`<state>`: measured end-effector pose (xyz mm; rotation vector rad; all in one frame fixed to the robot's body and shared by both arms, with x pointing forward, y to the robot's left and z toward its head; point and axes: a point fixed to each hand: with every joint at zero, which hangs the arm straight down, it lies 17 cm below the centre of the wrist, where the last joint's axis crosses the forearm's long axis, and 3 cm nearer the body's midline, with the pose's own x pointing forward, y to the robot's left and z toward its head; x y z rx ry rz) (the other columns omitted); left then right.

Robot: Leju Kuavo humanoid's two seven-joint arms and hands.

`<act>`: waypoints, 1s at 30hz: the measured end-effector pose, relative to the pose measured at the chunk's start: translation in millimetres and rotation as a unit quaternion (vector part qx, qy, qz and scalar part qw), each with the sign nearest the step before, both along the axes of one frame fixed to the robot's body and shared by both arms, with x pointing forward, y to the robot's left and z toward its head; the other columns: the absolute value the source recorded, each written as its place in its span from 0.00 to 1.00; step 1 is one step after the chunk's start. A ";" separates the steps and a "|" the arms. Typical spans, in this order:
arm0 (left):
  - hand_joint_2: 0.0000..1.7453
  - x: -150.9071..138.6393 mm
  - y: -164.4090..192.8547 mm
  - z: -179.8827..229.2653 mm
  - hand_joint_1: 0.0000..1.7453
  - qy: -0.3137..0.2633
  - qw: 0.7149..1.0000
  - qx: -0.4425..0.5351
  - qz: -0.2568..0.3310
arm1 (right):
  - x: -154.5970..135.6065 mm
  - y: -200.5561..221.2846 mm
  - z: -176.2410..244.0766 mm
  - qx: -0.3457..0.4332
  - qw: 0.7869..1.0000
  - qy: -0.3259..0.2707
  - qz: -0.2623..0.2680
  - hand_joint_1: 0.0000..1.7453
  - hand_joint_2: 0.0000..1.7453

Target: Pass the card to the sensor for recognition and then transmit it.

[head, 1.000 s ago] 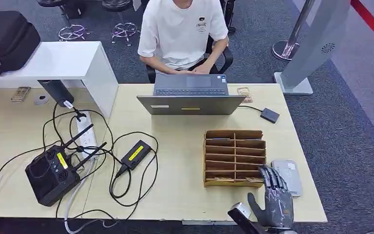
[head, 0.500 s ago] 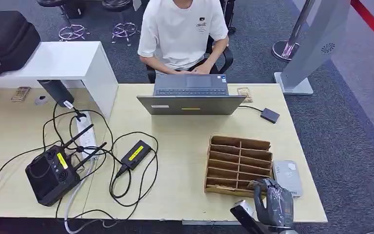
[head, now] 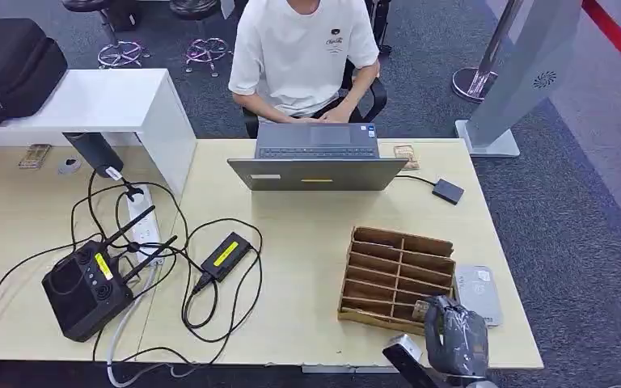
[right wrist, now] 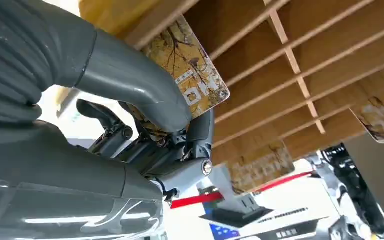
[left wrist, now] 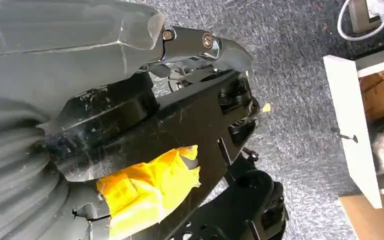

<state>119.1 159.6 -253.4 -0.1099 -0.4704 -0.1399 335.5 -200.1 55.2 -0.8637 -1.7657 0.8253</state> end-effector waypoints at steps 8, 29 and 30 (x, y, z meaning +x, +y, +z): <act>1.00 -5.2 8.8 -4.0 0.00 0.028 0.999 -0.007 0.046 | 10.3 -7.3 59.7 -0.034 0.996 -0.077 0.001 1.00 1.00; 1.00 -9.9 10.0 -4.9 0.00 0.027 1.000 -0.006 0.014 | 141.5 -25.2 284.8 -0.168 0.950 -0.264 -0.007 1.00 1.00; 1.00 -9.5 9.5 -4.7 0.00 0.027 1.000 -0.006 0.010 | 159.1 -24.7 288.7 -0.191 0.946 -0.260 -0.015 1.00 1.00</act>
